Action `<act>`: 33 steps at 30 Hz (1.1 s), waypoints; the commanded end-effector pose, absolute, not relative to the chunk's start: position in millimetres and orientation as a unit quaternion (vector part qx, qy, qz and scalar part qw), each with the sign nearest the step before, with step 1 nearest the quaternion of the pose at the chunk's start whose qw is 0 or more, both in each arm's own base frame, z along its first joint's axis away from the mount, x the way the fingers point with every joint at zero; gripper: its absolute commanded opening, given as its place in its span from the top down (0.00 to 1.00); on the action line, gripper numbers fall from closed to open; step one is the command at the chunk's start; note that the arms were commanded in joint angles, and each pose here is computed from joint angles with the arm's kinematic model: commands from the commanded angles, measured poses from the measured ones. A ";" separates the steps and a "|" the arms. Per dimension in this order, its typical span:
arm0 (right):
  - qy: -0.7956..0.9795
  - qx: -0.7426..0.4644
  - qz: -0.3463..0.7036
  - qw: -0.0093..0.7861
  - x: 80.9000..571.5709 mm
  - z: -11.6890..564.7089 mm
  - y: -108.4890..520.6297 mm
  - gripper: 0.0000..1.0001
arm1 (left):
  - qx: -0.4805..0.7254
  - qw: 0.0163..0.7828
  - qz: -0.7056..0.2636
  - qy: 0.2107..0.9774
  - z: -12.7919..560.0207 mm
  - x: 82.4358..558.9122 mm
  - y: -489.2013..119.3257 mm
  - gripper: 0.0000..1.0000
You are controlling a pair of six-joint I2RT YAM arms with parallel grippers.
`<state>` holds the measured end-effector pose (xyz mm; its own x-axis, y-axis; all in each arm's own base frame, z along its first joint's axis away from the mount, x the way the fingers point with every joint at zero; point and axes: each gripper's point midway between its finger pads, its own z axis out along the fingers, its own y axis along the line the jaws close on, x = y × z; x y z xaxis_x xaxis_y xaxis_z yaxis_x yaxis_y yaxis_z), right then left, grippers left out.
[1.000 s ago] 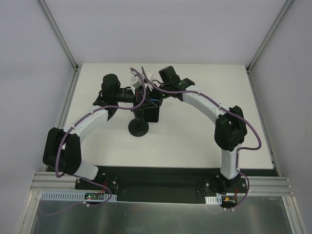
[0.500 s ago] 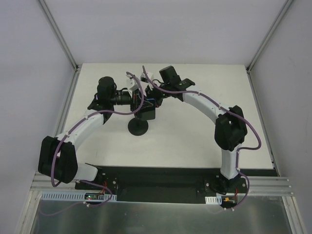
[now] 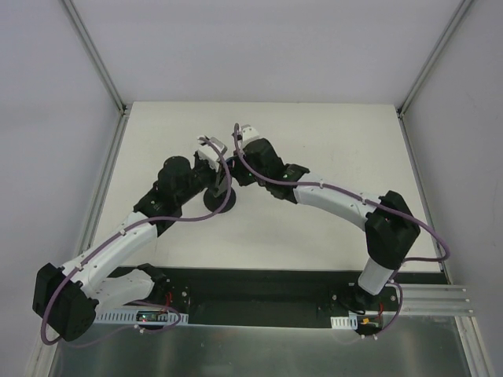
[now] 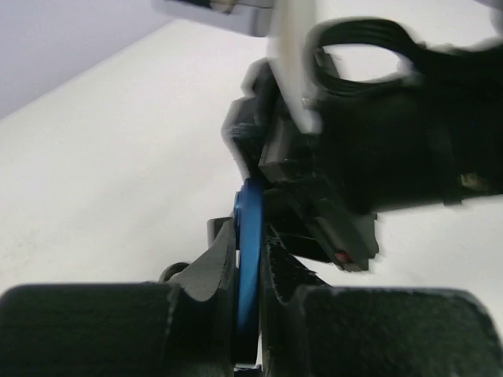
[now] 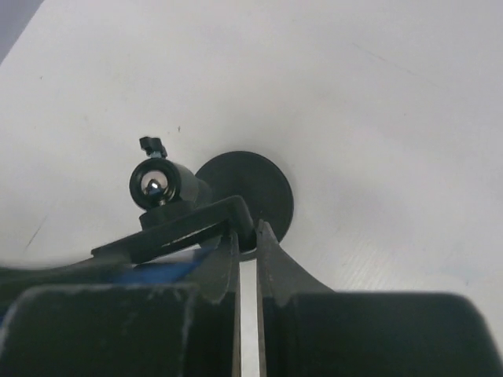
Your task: Place the phone on the phone stand
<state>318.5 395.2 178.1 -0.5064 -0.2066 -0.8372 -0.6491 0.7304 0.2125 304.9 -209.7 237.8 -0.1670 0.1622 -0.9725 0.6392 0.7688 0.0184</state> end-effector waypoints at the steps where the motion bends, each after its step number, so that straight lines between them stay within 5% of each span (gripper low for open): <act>1: 0.820 -0.092 0.227 0.517 312.1 216.9 388.6 1.00 | 0.088 0.639 -0.019 0.764 226.9 347.7 -125.1 1.00; 10: 0.802 -0.076 0.266 0.530 259.2 249.0 416.0 1.00 | 0.047 0.646 -0.048 0.760 220.8 361.0 -135.0 1.00; 14: 0.793 -0.139 0.298 0.513 232.7 243.1 406.1 0.29 | 0.072 0.643 -0.063 0.760 220.6 357.5 -142.3 1.00; 19: 0.773 -0.211 0.286 0.525 203.8 233.4 340.7 0.20 | 0.103 0.637 -0.100 0.757 224.6 346.6 -149.3 1.00; 27: 0.730 -0.360 0.390 0.431 132.1 194.0 314.9 0.20 | 0.204 0.654 -0.200 0.701 246.7 332.0 -161.0 1.00; 33: 0.718 -0.366 0.404 0.433 122.6 194.6 306.0 0.19 | 0.199 0.687 -0.147 0.684 267.2 353.9 -127.7 1.00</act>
